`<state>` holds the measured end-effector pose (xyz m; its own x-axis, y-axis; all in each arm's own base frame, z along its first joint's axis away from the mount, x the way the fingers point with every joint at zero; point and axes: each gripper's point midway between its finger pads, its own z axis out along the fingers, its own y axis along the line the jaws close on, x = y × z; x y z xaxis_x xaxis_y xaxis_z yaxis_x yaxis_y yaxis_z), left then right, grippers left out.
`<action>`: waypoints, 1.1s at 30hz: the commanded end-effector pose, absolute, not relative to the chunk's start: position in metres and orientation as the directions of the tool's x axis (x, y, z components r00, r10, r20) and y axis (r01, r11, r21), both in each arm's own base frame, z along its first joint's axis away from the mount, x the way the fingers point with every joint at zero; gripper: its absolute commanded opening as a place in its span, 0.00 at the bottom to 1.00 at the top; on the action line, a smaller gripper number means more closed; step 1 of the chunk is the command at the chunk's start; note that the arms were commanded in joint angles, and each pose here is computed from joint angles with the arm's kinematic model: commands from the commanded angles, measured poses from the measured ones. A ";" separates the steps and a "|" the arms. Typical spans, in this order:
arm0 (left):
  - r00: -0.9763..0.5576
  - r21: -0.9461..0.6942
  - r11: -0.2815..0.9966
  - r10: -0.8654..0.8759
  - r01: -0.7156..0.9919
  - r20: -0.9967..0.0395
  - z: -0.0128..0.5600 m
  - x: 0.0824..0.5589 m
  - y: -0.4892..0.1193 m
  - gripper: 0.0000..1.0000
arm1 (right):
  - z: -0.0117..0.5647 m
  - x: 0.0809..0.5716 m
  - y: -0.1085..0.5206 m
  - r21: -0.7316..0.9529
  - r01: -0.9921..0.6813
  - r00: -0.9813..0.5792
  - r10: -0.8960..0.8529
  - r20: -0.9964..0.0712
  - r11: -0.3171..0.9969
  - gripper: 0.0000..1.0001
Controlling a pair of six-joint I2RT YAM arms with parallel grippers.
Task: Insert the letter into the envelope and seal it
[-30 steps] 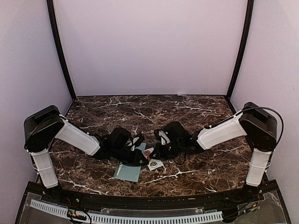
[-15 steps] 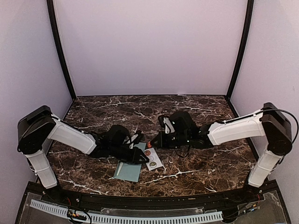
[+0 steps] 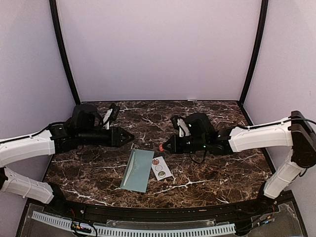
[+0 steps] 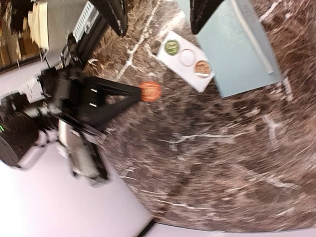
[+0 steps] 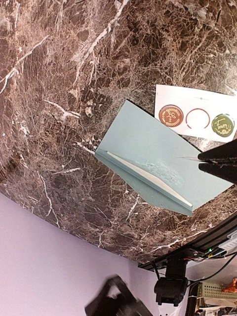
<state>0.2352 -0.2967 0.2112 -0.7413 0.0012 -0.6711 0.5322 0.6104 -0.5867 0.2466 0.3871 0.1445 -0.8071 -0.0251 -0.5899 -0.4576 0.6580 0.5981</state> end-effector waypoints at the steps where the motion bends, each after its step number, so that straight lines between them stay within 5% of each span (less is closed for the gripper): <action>1: -0.854 -0.499 0.822 -0.031 0.274 -0.519 0.125 0.246 -0.224 0.37 | 0.146 0.239 0.391 0.605 -0.495 -0.803 -0.062 -0.592 0.624 0.00; 13: -0.921 -0.513 0.829 0.007 0.223 -0.390 0.057 0.240 -0.232 0.19 | 0.145 0.217 0.432 0.629 -0.562 -0.798 -0.150 -0.584 0.537 0.00; 33: -0.937 -0.544 0.783 0.133 0.300 -0.324 0.023 0.221 -0.272 0.12 | 0.125 0.202 0.471 0.678 -0.565 -0.820 -0.230 -0.524 0.470 0.00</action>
<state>0.2196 -0.2668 0.0245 -0.9394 0.1260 -0.3188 0.2886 0.7925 -0.5373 0.2073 0.4552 0.1216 -0.8243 -0.2143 -0.5240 -0.5512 0.5153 0.6562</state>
